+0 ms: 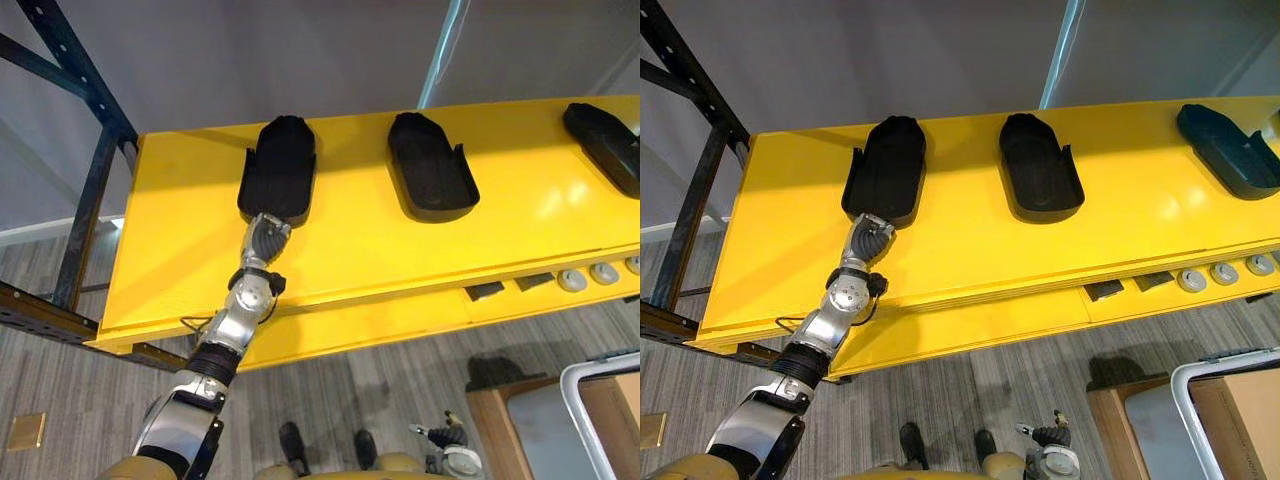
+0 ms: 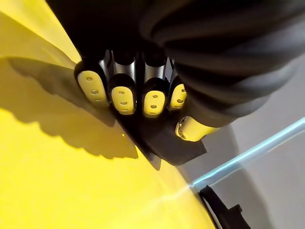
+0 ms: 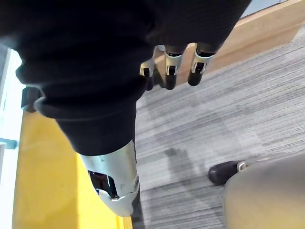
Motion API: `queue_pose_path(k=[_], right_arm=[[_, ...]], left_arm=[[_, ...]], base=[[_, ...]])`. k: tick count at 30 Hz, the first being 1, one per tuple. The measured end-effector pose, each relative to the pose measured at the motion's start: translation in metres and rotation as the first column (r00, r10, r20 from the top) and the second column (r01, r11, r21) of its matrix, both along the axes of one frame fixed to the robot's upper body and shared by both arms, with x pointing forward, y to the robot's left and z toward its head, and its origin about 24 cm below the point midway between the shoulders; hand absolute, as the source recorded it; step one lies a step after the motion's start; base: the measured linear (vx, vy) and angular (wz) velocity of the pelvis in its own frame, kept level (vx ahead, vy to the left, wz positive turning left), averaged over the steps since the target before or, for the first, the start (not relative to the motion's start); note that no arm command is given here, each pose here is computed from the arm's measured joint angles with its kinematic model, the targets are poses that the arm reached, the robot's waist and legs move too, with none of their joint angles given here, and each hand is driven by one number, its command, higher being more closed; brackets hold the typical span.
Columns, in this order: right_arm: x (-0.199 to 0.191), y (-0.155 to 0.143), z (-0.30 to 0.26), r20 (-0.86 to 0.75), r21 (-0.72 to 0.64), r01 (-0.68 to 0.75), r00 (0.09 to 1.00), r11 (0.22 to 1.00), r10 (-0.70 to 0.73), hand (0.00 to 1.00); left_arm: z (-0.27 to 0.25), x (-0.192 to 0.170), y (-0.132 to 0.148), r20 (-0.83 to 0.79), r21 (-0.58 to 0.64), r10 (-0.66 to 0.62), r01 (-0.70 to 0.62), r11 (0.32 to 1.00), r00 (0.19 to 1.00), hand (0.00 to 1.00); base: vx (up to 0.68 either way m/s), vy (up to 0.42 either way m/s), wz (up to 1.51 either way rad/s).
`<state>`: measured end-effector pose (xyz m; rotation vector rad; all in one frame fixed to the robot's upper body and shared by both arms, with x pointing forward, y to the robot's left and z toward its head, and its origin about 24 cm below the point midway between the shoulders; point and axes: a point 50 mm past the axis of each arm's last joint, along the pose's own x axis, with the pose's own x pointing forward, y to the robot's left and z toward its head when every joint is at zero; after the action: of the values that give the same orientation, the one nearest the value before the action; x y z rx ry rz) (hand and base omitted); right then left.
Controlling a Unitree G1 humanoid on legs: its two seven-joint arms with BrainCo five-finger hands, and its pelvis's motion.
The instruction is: Walk over and take plastic housings, then place them on the shelf
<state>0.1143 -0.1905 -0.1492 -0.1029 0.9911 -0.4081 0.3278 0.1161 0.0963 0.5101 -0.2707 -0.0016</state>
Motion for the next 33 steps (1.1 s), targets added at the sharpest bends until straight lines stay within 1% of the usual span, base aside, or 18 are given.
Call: queue_pose_path(k=[4, 8, 10, 13, 15, 16, 19, 20, 22, 23, 25, 26, 28, 29, 30, 31, 32, 33], right_arm=[[-0.001, -0.001, 0.000, 0.000, -0.002, 0.009, 1.000, 1.000, -0.009, 0.00], [-0.003, -0.004, 0.001, 0.002, -0.011, 0.012, 1.000, 1.000, -0.012, 0.00], [-0.004, -0.006, 0.002, 0.009, -0.017, 0.012, 1.000, 1.000, -0.012, 0.00], [-0.009, -0.008, 0.001, -0.002, -0.027, -0.003, 1.000, 1.000, 0.003, 0.00], [-0.008, -0.003, 0.001, -0.003, -0.017, -0.012, 1.000, 1.000, 0.012, 0.00], [-0.008, -0.002, 0.001, -0.004, -0.018, -0.020, 1.000, 1.000, 0.020, 0.00], [-0.011, 0.005, -0.001, -0.011, -0.009, -0.036, 0.999, 0.999, 0.036, 0.00], [-0.011, 0.006, -0.001, -0.014, -0.009, -0.042, 0.999, 0.999, 0.041, 0.00], [-0.014, 0.008, -0.002, -0.027, -0.016, -0.054, 0.998, 0.998, 0.054, 0.00], [-0.014, 0.008, -0.002, -0.027, -0.016, -0.061, 0.998, 0.998, 0.061, 0.00], [-0.011, 0.012, -0.001, -0.024, -0.019, -0.088, 0.996, 0.996, 0.087, 0.00], [-0.010, 0.012, -0.001, -0.023, -0.020, -0.089, 0.996, 0.996, 0.089, 0.00], [-0.008, 0.013, 0.000, -0.017, -0.023, -0.095, 0.995, 0.995, 0.095, 0.00], [-0.008, 0.012, 0.000, -0.015, -0.027, -0.092, 0.996, 0.995, 0.092, 0.00], [-0.007, 0.012, 0.001, -0.015, -0.030, -0.089, 0.996, 0.996, 0.088, 0.00], [-0.007, 0.010, 0.002, -0.015, -0.037, -0.080, 0.997, 0.996, 0.080, 0.00], [-0.007, 0.010, 0.002, -0.017, -0.037, -0.078, 0.997, 0.996, 0.077, 0.00], [-0.009, 0.009, 0.001, -0.021, -0.037, -0.075, 0.997, 0.996, 0.074, 0.00]], left_arm=[[0.019, -0.033, -0.014, 0.129, -0.112, -0.076, 0.090, 0.990, 0.989, 1.00], [0.037, -0.065, -0.011, 0.253, -0.207, -0.076, 0.130, 0.970, 0.964, 1.00], [0.043, -0.080, 0.004, 0.299, -0.250, -0.015, 0.094, 0.964, 0.954, 1.00], [0.053, -0.100, 0.038, 0.360, -0.336, 0.146, -0.018, 0.942, 0.922, 1.00], [0.053, -0.114, 0.069, 0.366, -0.414, 0.309, -0.144, 0.899, 0.878, 1.00], [0.052, -0.118, 0.077, 0.358, -0.438, 0.354, -0.179, 0.881, 0.864, 1.00], [0.042, -0.141, 0.112, 0.295, -0.543, 0.572, -0.358, 0.760, 0.766, 1.00], [0.039, -0.145, 0.117, 0.279, -0.548, 0.601, -0.390, 0.740, 0.749, 1.00], [0.022, -0.159, 0.130, 0.196, -0.565, 0.689, -0.494, 0.661, 0.698, 1.00], [0.015, -0.161, 0.133, 0.163, -0.565, 0.706, -0.521, 0.640, 0.689, 1.00], [-0.025, -0.162, 0.142, -0.017, -0.512, 0.746, -0.647, 0.565, 0.665, 1.00], [-0.037, -0.162, 0.143, -0.068, -0.489, 0.749, -0.677, 0.551, 0.659, 1.00], [-0.090, -0.167, 0.144, -0.306, -0.341, 0.722, -0.779, 0.526, 0.621, 1.00], [-0.114, -0.173, 0.141, -0.415, -0.276, 0.698, -0.812, 0.515, 0.583, 1.00], [-0.126, -0.177, 0.139, -0.465, -0.245, 0.685, -0.825, 0.509, 0.561, 0.00], [-0.149, -0.185, 0.135, -0.564, -0.182, 0.649, -0.844, 0.505, 0.510, 0.00], [-0.160, -0.191, 0.133, -0.607, -0.149, 0.635, -0.852, 0.501, 0.479, 0.00], [-0.179, -0.202, 0.131, -0.676, -0.090, 0.609, -0.868, 0.489, 0.414, 0.00]], base=[[0.04, -0.003, 0.02], [0.00, -0.006, 0.09], [-0.02, 0.001, 0.18], [-0.01, 0.005, 0.12], [0.02, 0.007, 0.37], [0.02, 0.007, 0.34], [0.03, 0.012, 0.33], [0.05, 0.023, 0.24], [0.05, 0.027, 0.17], [0.06, 0.042, 0.25], [0.05, 0.053, 0.19], [0.05, 0.060, 0.00], [0.05, 0.077, -0.14], [0.05, 0.099, -0.08], [0.05, 0.104, 0.02], [0.04, 0.073, 0.08], [0.09, 0.082, 0.11], [0.08, 0.058, 0.10]])
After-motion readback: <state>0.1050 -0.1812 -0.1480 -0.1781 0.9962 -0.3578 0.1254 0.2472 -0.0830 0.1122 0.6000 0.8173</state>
